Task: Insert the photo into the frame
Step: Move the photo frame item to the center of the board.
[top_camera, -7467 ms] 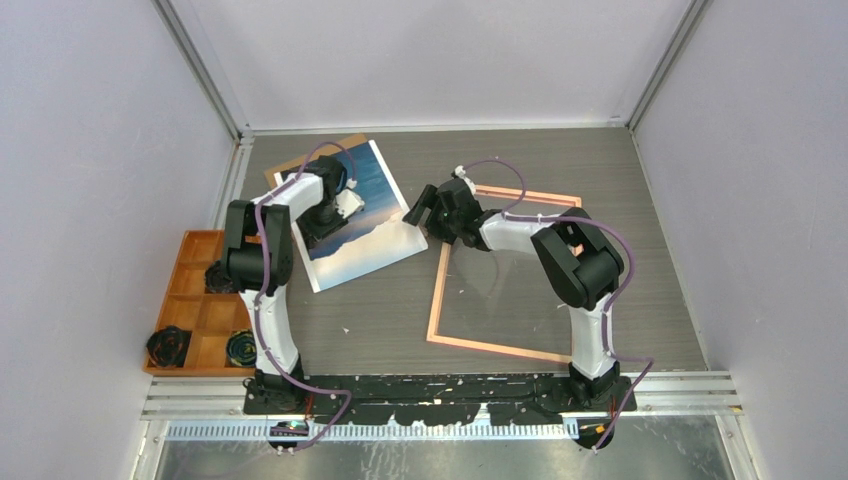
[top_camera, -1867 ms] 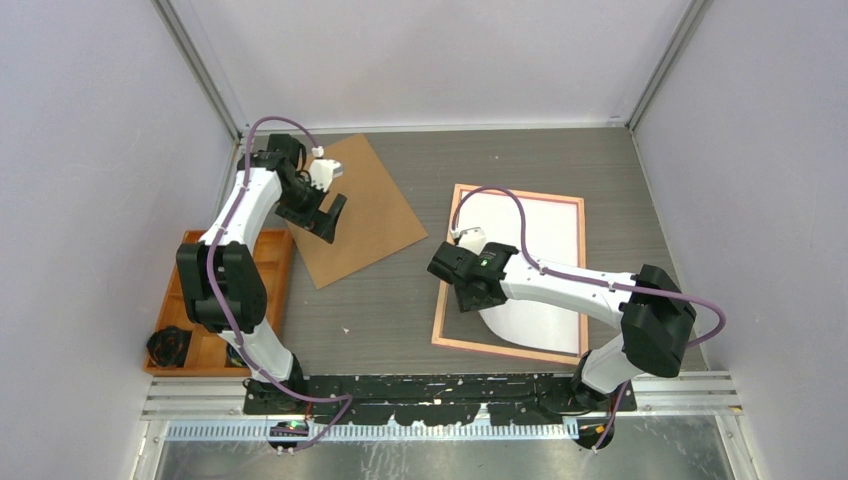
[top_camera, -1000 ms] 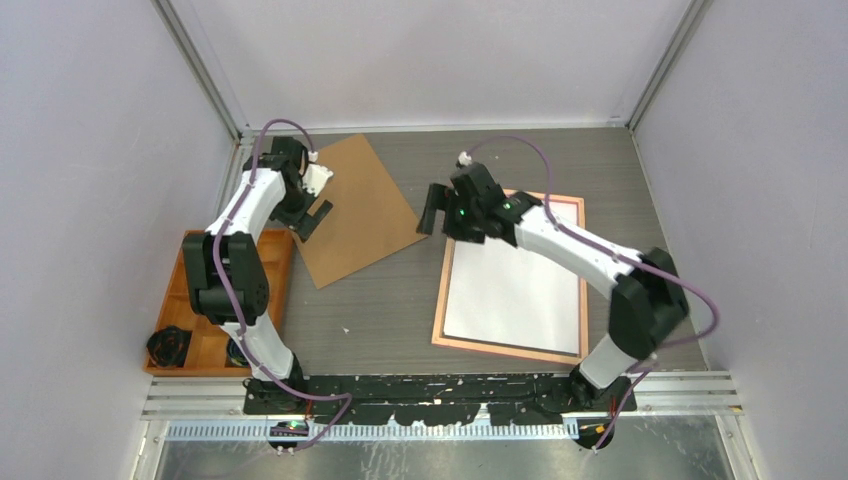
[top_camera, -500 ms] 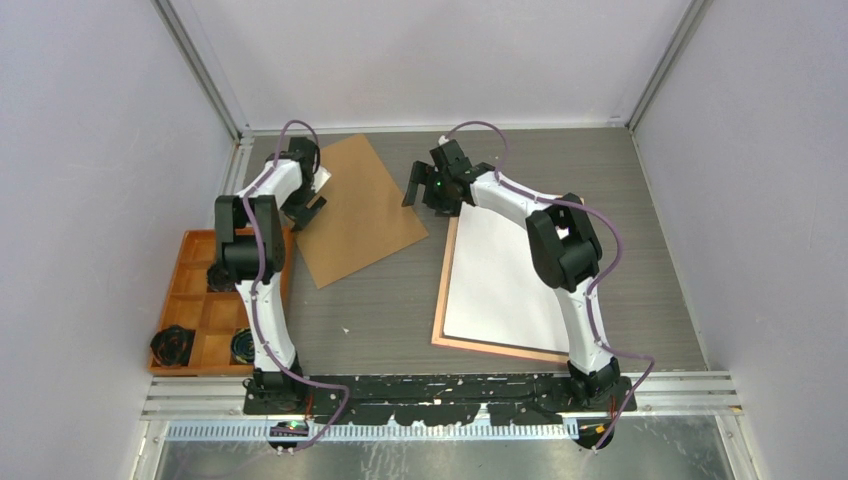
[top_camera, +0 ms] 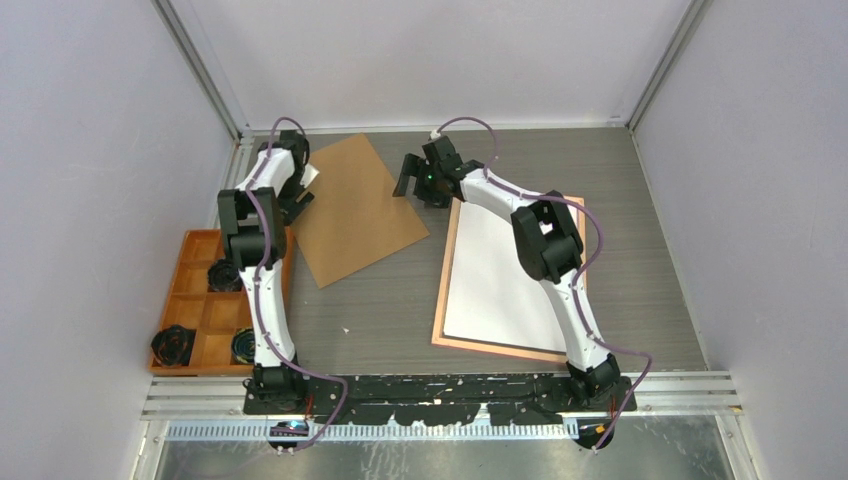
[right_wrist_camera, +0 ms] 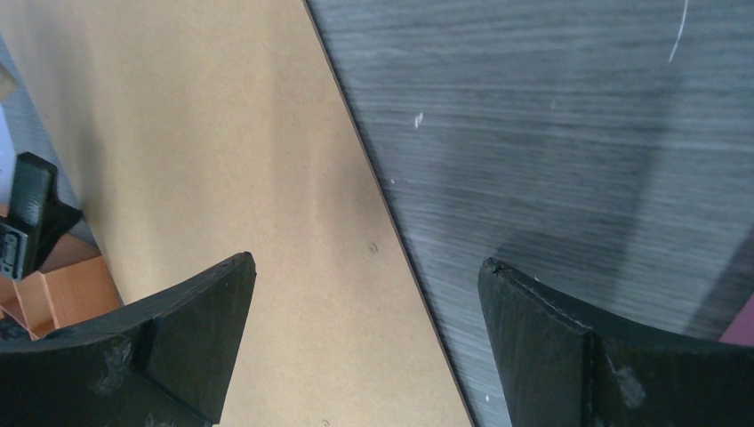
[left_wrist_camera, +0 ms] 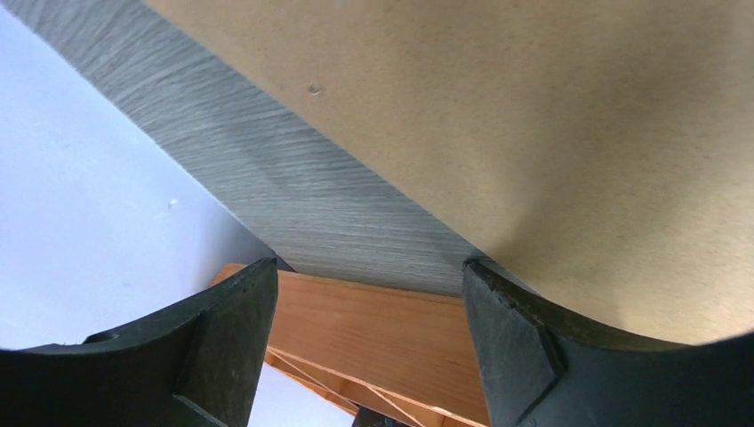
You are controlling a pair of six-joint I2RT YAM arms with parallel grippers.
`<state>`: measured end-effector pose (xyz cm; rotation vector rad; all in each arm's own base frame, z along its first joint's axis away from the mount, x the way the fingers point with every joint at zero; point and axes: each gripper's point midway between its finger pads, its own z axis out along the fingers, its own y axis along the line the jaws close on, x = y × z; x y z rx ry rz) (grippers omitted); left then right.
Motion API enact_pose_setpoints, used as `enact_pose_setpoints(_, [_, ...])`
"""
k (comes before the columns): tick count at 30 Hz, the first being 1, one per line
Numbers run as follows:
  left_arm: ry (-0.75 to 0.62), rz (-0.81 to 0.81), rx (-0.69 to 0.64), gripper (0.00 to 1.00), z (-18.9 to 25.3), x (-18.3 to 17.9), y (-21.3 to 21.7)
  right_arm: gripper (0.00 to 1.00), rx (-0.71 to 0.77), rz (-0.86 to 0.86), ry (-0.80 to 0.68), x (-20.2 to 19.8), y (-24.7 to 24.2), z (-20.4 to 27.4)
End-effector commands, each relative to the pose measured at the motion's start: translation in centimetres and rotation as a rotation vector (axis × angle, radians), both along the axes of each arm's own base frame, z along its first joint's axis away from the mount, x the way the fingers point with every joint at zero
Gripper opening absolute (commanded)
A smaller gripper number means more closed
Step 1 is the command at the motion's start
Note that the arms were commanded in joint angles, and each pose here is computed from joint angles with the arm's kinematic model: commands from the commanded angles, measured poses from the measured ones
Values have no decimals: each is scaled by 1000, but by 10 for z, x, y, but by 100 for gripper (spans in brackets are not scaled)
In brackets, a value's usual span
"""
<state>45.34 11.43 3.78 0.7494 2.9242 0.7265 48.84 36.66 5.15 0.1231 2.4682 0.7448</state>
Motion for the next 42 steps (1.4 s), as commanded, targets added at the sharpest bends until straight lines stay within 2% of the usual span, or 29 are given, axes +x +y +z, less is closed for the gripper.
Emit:
enact_pose_setpoints(1, [130,3,-223,76,-32,-17,-38,100,49,-7,-2,-4,4,6])
enact_pose_setpoints(14, [234,-118,-385,74,-47,-35,-117,100,119,-16,40,-69,-2,9])
enact_pose_setpoints(21, [211,-148,-413,75,-37,-35,-126,100,172,57,75,-108,15,26])
enact_pose_setpoints(28, [135,-130,-383,74,-25,-20,-115,100,150,123,164,-152,23,30])
enact_pose_setpoints(33, [101,-102,-369,74,-26,-12,-108,100,-25,71,100,-125,-6,32])
enact_pose_setpoints(38, [105,-92,-356,73,-29,-16,-106,100,-71,30,64,-77,-12,20])
enact_pose_setpoints(42, [99,-89,-348,73,-28,-18,-104,100,-112,30,64,-57,-8,2])
